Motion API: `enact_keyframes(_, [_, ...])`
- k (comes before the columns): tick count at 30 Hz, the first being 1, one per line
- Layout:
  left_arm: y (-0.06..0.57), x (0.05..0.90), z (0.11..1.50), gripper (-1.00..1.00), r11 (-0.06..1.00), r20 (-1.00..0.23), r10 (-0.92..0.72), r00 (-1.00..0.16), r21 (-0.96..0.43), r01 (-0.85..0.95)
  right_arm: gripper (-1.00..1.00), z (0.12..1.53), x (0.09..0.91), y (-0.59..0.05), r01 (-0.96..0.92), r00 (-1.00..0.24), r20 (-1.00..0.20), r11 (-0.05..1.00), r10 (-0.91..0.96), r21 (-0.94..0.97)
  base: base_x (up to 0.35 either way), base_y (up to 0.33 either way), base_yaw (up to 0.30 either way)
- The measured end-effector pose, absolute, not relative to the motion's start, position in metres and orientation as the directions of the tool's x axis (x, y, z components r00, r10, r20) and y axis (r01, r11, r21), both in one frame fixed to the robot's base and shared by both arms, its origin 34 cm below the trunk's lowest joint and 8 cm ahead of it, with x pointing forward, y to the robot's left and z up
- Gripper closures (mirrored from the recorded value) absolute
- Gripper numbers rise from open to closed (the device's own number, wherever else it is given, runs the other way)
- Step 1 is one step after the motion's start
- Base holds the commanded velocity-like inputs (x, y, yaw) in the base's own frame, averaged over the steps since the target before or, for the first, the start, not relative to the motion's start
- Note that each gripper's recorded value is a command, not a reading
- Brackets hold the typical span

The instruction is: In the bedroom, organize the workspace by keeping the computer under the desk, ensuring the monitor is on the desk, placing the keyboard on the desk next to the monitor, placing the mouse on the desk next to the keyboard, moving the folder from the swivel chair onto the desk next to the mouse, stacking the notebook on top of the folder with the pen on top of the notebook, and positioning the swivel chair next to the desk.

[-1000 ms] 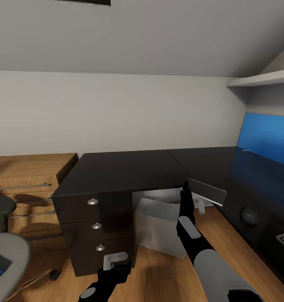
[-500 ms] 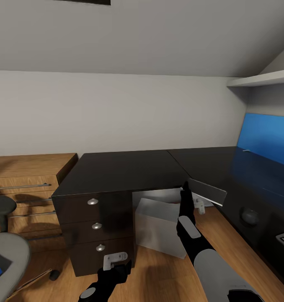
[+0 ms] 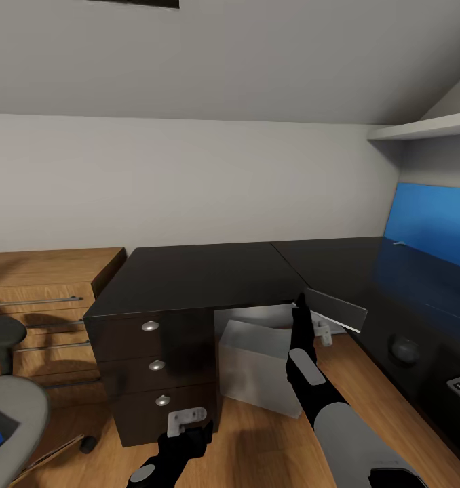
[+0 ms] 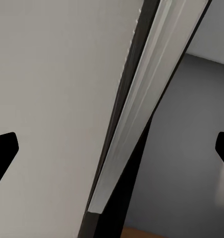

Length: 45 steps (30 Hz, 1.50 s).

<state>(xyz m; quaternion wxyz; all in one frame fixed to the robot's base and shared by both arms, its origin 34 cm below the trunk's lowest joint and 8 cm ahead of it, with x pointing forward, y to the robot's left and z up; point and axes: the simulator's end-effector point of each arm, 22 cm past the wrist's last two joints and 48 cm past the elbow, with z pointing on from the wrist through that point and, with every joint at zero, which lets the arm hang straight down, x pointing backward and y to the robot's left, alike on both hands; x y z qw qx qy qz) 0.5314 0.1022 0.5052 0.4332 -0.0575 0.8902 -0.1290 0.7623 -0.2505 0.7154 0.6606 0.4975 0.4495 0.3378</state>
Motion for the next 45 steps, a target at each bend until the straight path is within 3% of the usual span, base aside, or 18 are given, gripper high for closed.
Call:
enact_keyframes(19, [0.1022,0.5314,0.5052,-1.0,0.96,-0.756,-0.214,-0.618,-0.28,0.009,-1.0,0.7157,0.7623,-0.2503,0.0,0.368,-0.258,0.277,0.894,0.961,0.0,0.0,0.0])
enact_keyframes(20, [0.1023,0.5314,0.5052,-1.0,0.96,-0.756,-0.214,-0.618,-0.279,0.009,1.0,0.7158,0.7623,-0.2504,0.0,0.368,-0.257,0.277,0.893,0.961,0.0,0.0,0.0])
enact_keyframes(45, [0.1024,0.5312,0.5047,-1.0,0.96,-0.755,-0.215,-0.619,-0.28,0.008,1.0,0.7167,0.7624,-0.2498,-0.001,0.367,-0.262,0.282,0.893,0.959,0.0,0.0,0.0])
